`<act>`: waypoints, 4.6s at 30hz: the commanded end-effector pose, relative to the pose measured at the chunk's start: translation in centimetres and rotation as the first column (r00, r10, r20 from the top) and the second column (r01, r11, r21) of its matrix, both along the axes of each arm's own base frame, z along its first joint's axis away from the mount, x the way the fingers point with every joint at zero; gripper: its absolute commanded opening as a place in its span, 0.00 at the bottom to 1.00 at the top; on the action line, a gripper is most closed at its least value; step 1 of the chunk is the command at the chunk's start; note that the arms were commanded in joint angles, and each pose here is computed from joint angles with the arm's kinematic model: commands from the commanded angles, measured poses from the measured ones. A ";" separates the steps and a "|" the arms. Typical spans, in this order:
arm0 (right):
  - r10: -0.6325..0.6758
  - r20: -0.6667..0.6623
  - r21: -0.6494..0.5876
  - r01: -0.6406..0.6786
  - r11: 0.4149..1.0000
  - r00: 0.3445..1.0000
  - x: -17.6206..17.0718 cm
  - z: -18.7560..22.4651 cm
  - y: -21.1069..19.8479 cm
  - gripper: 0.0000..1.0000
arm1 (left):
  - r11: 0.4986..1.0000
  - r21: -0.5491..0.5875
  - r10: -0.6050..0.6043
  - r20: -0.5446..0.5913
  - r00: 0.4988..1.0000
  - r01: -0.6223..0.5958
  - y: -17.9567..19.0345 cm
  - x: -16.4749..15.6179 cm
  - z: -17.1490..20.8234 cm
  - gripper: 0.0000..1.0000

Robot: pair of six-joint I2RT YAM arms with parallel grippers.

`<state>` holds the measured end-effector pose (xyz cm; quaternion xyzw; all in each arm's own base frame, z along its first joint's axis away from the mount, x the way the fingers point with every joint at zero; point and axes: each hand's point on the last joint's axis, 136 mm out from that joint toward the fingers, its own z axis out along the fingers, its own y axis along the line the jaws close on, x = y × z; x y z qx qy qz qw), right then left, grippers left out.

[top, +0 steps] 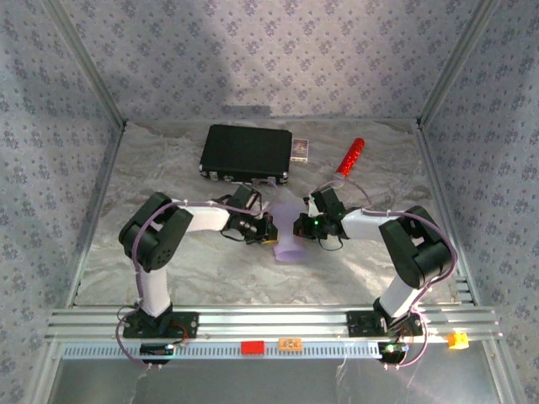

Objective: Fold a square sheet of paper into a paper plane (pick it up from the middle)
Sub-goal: First fold the square sheet of paper in half at the center of the table.

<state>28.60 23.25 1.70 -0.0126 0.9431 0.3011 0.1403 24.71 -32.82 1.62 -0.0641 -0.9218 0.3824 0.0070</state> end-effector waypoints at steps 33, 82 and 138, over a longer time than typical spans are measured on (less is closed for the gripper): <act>-0.072 -0.189 -0.219 0.030 0.975 0.979 -4.8 -5.1 -4.5 0.00 | 0.997 0.083 0.004 -0.115 0.993 0.005 2.9 -6.3 -4.1 0.03; -0.069 -0.191 -0.225 0.025 0.974 0.979 -4.8 -5.0 -4.4 0.00 | 0.995 0.071 -0.068 0.014 0.998 0.067 2.1 -8.3 0.5 0.01; -0.052 -0.172 -0.211 0.015 0.977 0.984 -4.4 -4.4 -4.1 0.00 | 0.991 -0.007 0.132 0.042 0.990 -0.132 0.3 3.7 -0.4 0.03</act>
